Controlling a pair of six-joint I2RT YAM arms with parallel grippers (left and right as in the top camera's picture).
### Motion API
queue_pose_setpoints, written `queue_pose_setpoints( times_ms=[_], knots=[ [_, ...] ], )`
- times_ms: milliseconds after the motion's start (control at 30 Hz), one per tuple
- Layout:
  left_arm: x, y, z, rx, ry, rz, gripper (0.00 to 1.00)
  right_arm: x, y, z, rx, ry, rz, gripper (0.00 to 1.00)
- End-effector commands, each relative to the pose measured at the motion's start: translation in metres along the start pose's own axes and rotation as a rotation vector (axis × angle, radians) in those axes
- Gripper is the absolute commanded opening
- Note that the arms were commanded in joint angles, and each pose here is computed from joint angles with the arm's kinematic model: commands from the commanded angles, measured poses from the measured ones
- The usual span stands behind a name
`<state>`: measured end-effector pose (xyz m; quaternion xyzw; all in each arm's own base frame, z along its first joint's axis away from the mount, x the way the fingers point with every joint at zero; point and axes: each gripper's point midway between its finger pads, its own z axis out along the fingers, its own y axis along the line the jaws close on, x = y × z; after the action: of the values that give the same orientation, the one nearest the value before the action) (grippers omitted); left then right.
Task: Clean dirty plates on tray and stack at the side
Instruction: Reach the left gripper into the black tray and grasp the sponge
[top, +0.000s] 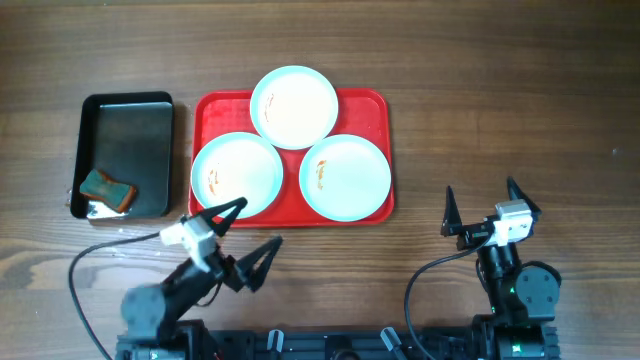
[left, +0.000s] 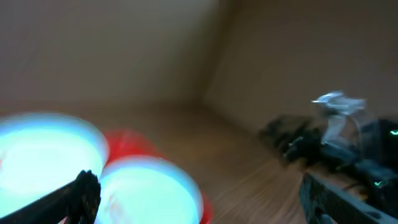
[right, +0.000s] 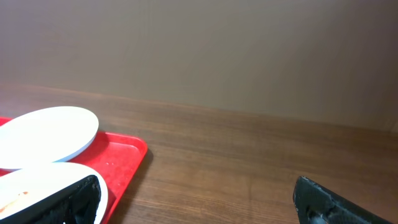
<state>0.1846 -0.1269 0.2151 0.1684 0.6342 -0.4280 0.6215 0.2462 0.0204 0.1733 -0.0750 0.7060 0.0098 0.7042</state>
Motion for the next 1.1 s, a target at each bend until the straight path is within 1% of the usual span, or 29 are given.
queue_pose_setpoints(
  times_ms=[0,33,100,167,200,233,267,300,333,367,400,467,567,633,667,733,767,800,833,867,933,1067],
  knots=[
    [-0.042,-0.038,-0.006,0.14,-0.127,-0.048,1.0,-0.001,-0.004,0.0,0.019,-0.006,-0.012,1.0],
    [-0.056,-0.04,-0.007,0.127,-0.171,-0.036,1.0,-0.001,-0.004,0.0,0.019,-0.006,-0.012,1.0],
    [-0.07,-0.041,-0.007,0.092,-0.18,-0.02,1.0,-0.001,-0.004,0.0,0.019,-0.006,-0.012,1.0],
    [-0.076,-0.034,-0.005,0.025,-0.137,-0.018,1.0,-0.001,-0.004,0.0,0.019,-0.006,-0.012,0.99],
    [-0.077,-0.024,-0.003,-0.04,-0.095,-0.025,1.0,-0.001,-0.004,0.0,0.019,-0.006,-0.012,1.0],
    [-0.078,-0.011,-0.003,-0.121,-0.058,-0.054,1.0,-0.001,-0.004,0.0,0.019,-0.006,-0.012,1.0],
    [-0.079,0.008,-0.005,-0.239,-0.024,-0.118,1.0,-0.001,-0.004,0.0,0.019,-0.006,-0.012,1.0],
    [-0.079,0.033,-0.012,-0.398,0.025,-0.182,1.0,-0.001,-0.004,0.0,0.019,-0.006,-0.012,1.0],
    [-0.08,0.052,-0.018,-0.529,0.089,-0.207,1.0,-0.001,-0.004,0.0,0.019,-0.006,-0.012,1.0],
    [-0.082,0.064,-0.022,-0.61,0.157,-0.212,1.0,-0.001,-0.004,0.0,0.019,-0.006,-0.012,1.0],
    [-0.085,0.075,-0.024,-0.674,0.26,-0.228,1.0,-0.001,-0.004,0.0,0.019,-0.006,-0.012,1.0],
    [-0.092,0.079,-0.02,-0.7,0.371,-0.312,1.0,-0.001,-0.004,0.0,0.019,-0.006,-0.012,1.0],
    [-0.096,0.08,-0.008,-0.678,0.501,-0.473,1.0,-0.001,-0.004,0.0,0.019,-0.006,-0.012,1.0],
    [-0.097,0.092,-0.002,-0.689,0.526,-0.508,1.0,-0.001,-0.004,0.0,0.019,-0.006,-0.012,1.0],
    [-0.097,0.102,0.0,-0.717,0.536,-0.546,1.0,-0.001,-0.004,0.0,0.019,-0.006,-0.012,1.0],
    [-0.097,0.129,-0.013,-0.926,0.555,-0.683,1.0,-0.001,-0.004,0.0,0.019,-0.006,-0.012,1.0],
    [-0.096,0.148,-0.029,-1.087,0.593,-0.726,1.0,-0.001,-0.004,0.0,0.019,-0.006,-0.012,1.0],
    [-0.098,0.166,-0.048,-1.256,0.62,-0.732,1.0,-0.001,-0.004,0.0,0.019,-0.006,-0.012,1.0],
    [-0.1,0.177,-0.059,-1.355,0.63,-0.732,1.0,-0.001,-0.004,0.0,0.019,-0.006,-0.012,1.0],
    [-0.103,0.193,-0.077,-1.501,0.625,-0.725,1.0,-0.001,-0.004,0.0,0.019,-0.006,-0.012,1.0],
    [-0.102,0.219,-0.091,-1.598,0.629,-0.715,1.0,-0.001,-0.004,0.0,0.019,-0.006,-0.012,1.0],
    [-0.084,0.255,-0.111,-1.673,0.644,-0.786,1.0,-0.001,-0.004,0.0,0.019,-0.006,-0.012,1.0]
  ],
)
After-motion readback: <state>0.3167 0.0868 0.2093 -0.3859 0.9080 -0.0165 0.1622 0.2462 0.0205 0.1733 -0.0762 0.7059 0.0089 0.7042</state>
